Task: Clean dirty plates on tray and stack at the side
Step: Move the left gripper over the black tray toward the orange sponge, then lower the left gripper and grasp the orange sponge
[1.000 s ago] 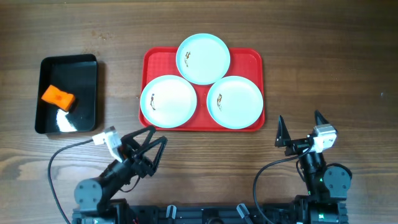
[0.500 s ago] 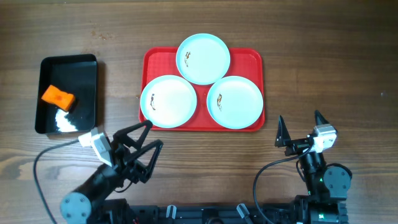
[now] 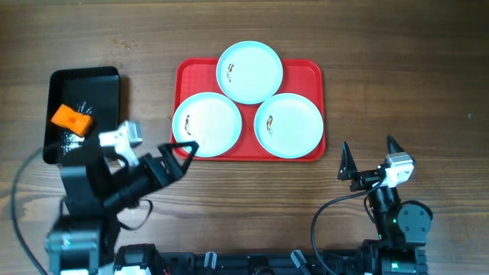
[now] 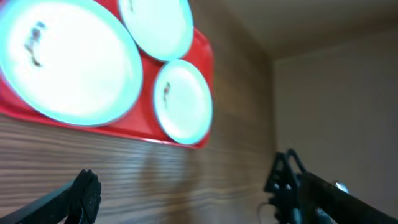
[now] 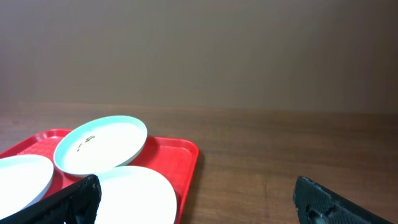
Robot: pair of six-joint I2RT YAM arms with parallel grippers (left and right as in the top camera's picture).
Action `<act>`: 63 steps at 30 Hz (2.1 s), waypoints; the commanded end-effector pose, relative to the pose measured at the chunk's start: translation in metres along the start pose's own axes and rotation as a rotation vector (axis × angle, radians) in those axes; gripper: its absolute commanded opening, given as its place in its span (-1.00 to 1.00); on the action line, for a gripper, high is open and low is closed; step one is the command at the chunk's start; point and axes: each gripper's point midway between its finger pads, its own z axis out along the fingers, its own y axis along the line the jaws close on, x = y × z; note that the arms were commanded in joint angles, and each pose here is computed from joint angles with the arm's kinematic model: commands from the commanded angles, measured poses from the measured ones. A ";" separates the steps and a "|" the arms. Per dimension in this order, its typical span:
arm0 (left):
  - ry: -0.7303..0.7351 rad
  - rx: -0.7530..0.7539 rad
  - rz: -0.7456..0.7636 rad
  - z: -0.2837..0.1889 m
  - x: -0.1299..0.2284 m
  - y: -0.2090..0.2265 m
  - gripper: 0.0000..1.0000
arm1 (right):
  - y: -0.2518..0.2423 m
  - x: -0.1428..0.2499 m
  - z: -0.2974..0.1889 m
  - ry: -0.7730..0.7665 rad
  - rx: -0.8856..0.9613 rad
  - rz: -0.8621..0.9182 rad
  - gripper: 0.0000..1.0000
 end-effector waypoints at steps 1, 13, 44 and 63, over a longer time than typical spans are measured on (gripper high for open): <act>-0.065 -0.060 0.154 -0.012 -0.029 -0.015 1.00 | -0.003 -0.001 0.000 -0.006 0.017 -0.018 1.00; -0.051 -0.012 0.053 -0.011 -0.037 -0.030 0.99 | -0.003 -0.001 0.000 -0.006 0.017 -0.018 0.99; -0.192 -1.246 -0.535 -0.008 -0.219 0.272 1.00 | -0.003 0.000 0.000 -0.004 0.018 -0.018 0.99; 0.028 -1.228 -0.573 0.030 -0.192 0.356 0.97 | -0.003 0.000 0.000 -0.004 0.018 -0.018 1.00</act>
